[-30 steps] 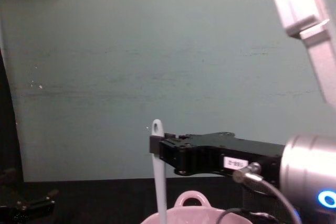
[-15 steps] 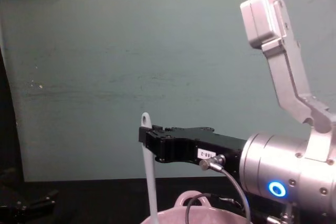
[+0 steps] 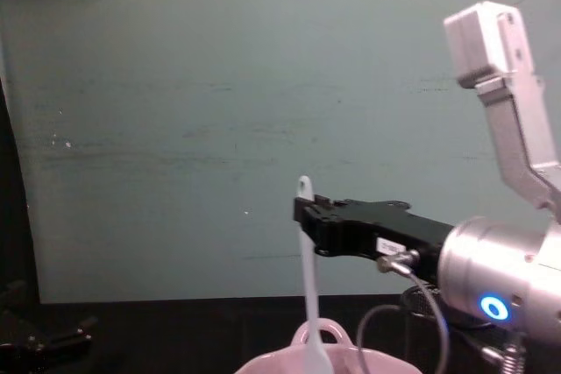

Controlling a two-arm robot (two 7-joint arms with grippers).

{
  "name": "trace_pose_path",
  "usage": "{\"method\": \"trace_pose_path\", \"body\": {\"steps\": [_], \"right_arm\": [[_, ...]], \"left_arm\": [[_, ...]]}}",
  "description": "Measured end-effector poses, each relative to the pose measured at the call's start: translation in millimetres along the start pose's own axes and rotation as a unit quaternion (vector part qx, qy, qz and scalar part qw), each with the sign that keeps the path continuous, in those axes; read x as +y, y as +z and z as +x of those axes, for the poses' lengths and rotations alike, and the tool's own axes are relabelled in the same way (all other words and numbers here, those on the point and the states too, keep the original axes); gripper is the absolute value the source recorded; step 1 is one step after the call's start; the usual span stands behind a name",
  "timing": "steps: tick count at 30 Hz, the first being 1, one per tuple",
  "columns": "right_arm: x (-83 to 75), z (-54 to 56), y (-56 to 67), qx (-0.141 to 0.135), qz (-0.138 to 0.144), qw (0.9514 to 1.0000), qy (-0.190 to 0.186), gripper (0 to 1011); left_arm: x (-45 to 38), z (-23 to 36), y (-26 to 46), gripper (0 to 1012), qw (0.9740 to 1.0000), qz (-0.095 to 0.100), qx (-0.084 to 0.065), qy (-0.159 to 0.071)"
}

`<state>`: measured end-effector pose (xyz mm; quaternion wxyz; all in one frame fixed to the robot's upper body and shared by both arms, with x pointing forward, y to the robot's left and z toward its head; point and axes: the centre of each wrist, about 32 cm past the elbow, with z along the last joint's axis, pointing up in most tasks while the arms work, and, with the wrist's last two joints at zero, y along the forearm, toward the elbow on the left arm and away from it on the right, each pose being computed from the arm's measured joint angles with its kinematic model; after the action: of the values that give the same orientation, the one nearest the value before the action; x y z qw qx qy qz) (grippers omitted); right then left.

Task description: Use the one hand to pick up the spoon and stir the clear water in the bowl.

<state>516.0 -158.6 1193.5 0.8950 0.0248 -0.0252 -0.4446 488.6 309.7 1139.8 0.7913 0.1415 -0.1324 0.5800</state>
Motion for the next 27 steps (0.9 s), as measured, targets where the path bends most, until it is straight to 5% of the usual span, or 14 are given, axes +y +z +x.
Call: {"method": "trace_pose_path", "body": {"steps": [27], "right_arm": [[-74.8,6.5,30.7,-0.017,-0.059,0.9977,0.029,112]], "left_arm": [[0.0,0.0,0.0,1011,1.0,0.0,0.0,0.0]]}}
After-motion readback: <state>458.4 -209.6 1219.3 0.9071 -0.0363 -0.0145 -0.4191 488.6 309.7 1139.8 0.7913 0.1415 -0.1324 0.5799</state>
